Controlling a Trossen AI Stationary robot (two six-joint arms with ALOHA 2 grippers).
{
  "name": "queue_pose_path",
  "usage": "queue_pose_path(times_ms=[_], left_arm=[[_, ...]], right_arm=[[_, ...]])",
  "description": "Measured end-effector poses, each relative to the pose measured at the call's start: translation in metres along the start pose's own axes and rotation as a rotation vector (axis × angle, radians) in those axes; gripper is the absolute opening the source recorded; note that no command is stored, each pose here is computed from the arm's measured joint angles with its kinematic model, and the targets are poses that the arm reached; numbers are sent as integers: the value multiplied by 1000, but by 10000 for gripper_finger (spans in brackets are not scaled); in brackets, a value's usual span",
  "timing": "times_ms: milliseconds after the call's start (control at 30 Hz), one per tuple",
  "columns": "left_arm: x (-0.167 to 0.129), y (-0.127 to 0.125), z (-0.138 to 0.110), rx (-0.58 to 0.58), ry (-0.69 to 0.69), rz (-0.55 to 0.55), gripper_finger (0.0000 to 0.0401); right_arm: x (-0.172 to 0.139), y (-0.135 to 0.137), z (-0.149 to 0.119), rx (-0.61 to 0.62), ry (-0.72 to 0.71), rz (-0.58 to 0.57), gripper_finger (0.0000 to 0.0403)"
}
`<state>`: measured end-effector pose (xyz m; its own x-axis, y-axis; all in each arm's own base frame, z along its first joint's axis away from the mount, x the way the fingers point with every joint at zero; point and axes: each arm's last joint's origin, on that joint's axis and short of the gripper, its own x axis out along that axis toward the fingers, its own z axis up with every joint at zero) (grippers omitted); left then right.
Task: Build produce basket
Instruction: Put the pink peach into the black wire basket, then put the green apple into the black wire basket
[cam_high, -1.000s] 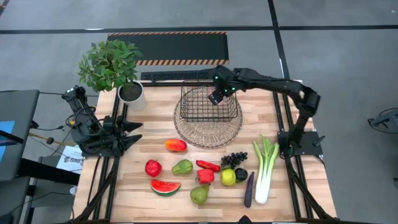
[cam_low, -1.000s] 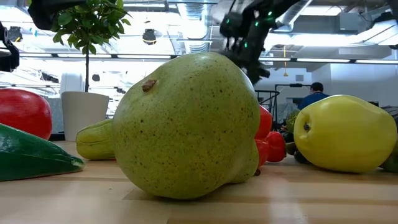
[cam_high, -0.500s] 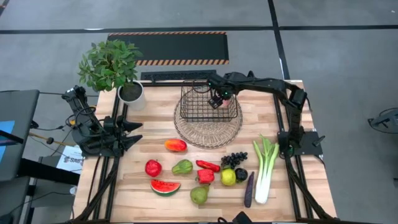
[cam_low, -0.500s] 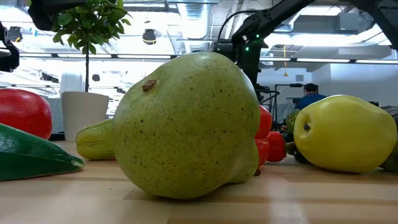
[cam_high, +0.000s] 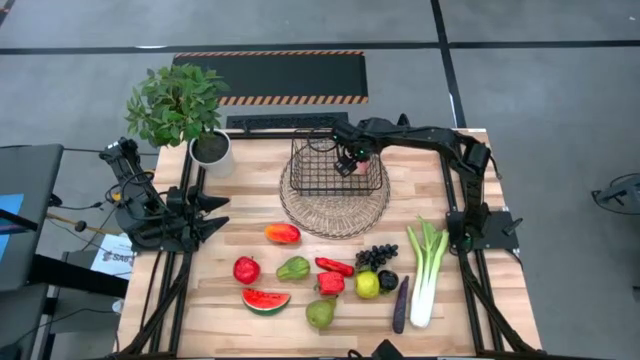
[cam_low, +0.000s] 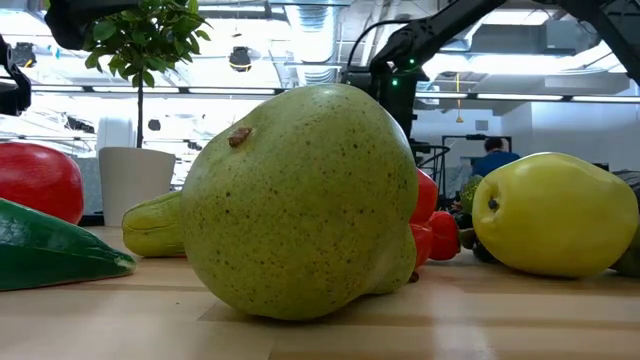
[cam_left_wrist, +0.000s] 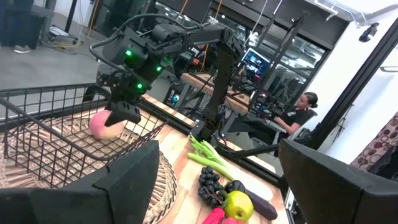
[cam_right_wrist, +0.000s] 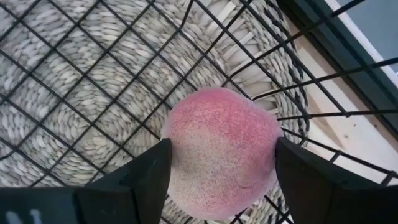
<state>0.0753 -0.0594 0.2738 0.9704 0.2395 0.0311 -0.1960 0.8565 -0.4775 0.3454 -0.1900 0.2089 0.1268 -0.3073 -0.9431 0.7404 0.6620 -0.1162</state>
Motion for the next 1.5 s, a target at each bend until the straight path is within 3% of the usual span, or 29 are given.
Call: queue_pose_path(times_ms=[367,633,767,1033,1133,1267,1500], left_arm=[[0,3,-1,9,-18,63,315],[0,3,-3,-4,-13,67,315],[0,3,-3,-5,-13,67,315],[0,3,-3,-12,-12,65,315],[0,3,-3,-12,-11,63,315],[0,3,-3,-15,-11,62,315],[0,2,-3,-16,8,25,315]], right_arm=[[0,0,0,-35,1,6,278],[0,-2,1,-14,3,4,353],[-11,-3,6,-16,7,3,370],[-86,7,14,-108,62,4,368],[-123,22,5,-165,53,79,366],[-171,48,-23,-267,28,194,366],[-245,87,-97,-360,-55,340,365]])
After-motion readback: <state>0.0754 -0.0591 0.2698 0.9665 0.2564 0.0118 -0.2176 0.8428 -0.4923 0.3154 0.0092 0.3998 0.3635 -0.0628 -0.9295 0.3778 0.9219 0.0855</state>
